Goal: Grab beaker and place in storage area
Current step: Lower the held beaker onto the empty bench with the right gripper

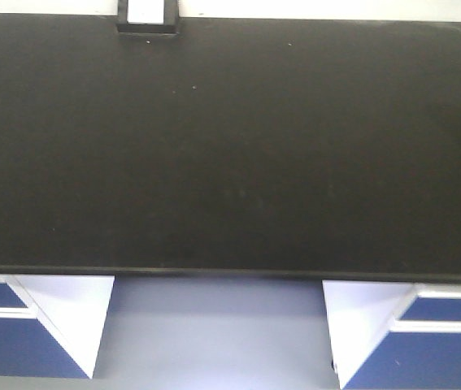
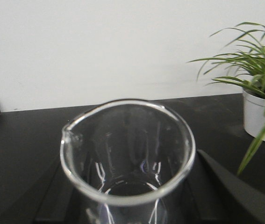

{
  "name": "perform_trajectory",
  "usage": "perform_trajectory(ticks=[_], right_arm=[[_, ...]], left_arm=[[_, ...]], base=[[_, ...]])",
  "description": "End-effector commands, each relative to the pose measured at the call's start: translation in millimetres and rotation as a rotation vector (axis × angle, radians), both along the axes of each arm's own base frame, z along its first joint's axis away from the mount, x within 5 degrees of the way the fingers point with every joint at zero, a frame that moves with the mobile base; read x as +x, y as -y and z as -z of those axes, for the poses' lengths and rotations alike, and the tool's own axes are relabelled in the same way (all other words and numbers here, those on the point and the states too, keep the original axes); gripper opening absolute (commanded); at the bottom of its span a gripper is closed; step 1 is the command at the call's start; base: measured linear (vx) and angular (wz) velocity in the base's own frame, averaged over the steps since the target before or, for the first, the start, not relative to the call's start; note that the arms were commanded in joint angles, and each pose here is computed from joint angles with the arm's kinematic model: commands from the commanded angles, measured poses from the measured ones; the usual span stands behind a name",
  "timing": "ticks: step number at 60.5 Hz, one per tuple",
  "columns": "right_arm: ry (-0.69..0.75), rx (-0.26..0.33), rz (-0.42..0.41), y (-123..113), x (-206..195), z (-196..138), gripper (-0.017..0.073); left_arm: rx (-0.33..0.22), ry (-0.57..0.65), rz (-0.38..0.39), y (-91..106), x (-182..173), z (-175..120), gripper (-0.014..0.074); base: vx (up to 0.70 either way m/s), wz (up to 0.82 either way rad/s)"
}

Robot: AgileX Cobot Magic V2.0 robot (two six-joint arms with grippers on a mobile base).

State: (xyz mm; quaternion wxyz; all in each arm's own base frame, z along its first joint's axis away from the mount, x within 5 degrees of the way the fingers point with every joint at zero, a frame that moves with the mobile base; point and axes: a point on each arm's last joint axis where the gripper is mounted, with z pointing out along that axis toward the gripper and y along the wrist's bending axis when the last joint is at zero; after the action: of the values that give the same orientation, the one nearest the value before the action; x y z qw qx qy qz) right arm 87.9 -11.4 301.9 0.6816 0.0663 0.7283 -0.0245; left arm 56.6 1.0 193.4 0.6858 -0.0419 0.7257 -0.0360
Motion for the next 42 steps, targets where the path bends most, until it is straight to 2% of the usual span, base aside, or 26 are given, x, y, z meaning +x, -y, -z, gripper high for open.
perform_trajectory(ticks=[1, 42], right_arm=[[0.086, -0.028, -0.028, -2.5, 0.1, -15.2, -0.0004], [0.088, -0.028, -0.028, -2.5, 0.1, -15.3, -0.0004]], left_arm=[[-0.012, 0.075, 0.019, 1.5, -0.3, -0.8, -0.0008], [-0.012, 0.075, 0.019, 1.5, -0.3, -0.8, -0.0008]], base=[[0.20, 0.14], [0.05, 0.02]])
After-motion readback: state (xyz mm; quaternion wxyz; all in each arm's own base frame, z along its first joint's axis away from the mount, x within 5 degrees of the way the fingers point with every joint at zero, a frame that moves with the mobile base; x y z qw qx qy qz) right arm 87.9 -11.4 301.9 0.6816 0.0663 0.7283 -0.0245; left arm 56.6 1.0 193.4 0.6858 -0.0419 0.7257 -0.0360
